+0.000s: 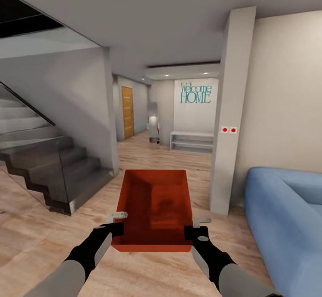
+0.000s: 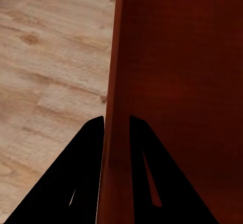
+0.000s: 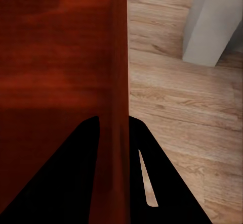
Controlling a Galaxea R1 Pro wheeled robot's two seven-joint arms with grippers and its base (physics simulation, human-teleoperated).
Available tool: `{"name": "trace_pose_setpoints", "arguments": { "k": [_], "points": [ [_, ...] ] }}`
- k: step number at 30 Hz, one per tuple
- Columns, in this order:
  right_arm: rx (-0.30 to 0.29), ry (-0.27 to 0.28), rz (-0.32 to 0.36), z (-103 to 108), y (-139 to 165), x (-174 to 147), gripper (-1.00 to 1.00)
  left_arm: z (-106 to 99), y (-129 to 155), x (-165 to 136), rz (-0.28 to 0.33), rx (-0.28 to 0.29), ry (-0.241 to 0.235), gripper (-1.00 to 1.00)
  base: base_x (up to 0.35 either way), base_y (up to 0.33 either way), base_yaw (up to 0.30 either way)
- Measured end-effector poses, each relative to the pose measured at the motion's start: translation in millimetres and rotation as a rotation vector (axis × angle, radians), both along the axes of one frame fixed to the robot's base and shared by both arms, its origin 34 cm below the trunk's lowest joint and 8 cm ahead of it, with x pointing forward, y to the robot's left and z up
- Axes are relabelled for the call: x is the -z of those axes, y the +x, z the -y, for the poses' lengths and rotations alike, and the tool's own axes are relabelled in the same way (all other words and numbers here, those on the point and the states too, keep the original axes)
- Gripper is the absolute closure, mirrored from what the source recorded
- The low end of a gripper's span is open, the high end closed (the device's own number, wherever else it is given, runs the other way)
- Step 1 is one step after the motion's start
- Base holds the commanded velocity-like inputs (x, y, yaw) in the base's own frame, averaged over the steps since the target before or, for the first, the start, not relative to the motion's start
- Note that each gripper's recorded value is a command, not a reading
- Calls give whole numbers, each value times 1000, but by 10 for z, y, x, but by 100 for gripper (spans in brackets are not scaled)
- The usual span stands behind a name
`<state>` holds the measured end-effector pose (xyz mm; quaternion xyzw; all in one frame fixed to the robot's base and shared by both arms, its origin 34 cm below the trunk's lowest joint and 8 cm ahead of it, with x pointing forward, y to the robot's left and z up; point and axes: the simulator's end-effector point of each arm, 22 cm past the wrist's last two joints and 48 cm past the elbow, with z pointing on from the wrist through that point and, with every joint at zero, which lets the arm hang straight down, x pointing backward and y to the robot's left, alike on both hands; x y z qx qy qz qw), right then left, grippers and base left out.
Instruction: Move the two storage containers from the living room to the garage. In the garage, place one container on the floor and stack the other container on top of it (either order is fine).
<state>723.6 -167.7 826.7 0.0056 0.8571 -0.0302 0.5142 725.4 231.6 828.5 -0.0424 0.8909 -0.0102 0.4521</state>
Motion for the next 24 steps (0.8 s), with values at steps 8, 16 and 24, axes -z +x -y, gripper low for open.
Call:
{"name": "trace_pose_setpoints", "arguments": {
  "k": [8, 16, 24],
  "points": [
    [0, 0, 0, -7, -1, -2, 100, -8, 0, 0, 0, 1, 0, 100, 321, 0, 0],
    [0, 0, 0, -2, 0, -2, 100, -2, 1, -1, 0, 0, 0, 100, 321, 0, 0],
    [0, 0, 1, -6, 1, -4, 100, -7, 2, -3, 1, 1, 0, 100, 321, 0, 0]
  ]
}}
